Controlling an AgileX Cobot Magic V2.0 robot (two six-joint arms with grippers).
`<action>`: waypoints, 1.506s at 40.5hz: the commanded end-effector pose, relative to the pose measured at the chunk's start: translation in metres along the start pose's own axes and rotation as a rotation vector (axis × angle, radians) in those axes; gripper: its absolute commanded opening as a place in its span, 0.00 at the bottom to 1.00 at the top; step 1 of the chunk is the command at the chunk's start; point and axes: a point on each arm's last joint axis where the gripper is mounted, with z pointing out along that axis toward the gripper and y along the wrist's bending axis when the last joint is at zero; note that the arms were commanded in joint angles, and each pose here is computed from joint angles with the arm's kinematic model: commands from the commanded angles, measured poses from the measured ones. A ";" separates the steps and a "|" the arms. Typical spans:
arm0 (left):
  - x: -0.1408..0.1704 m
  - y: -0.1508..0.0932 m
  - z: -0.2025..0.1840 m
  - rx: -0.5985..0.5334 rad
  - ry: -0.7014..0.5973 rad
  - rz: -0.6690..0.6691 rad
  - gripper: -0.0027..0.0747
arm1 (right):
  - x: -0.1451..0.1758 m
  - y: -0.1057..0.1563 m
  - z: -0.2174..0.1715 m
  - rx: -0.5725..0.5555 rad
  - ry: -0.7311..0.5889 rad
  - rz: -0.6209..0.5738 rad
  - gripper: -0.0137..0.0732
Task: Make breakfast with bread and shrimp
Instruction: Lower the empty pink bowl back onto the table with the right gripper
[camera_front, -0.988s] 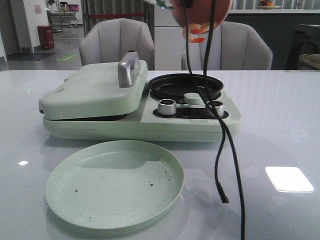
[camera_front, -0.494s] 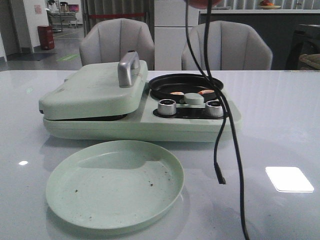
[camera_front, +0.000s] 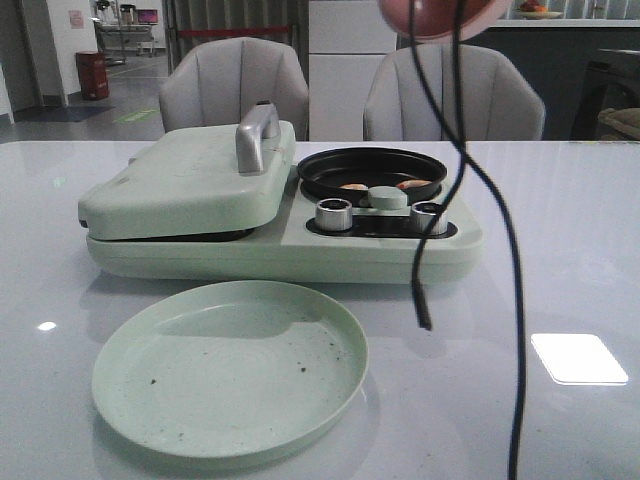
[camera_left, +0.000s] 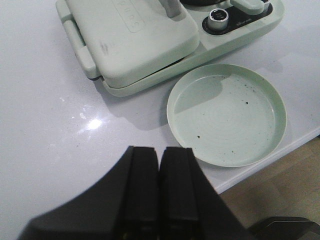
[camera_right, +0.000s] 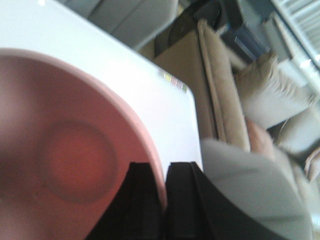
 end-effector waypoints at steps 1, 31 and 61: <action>-0.012 0.000 -0.007 -0.007 -0.100 -0.005 0.16 | 0.021 -0.045 -0.014 -0.003 -0.009 0.058 0.21; -0.011 0.000 -0.005 0.000 -0.095 -0.010 0.16 | 0.230 -0.048 0.050 -0.543 0.430 0.562 0.21; -0.010 -0.001 -0.005 0.004 -0.093 -0.014 0.16 | 0.251 -0.014 0.086 -0.618 0.556 0.533 0.54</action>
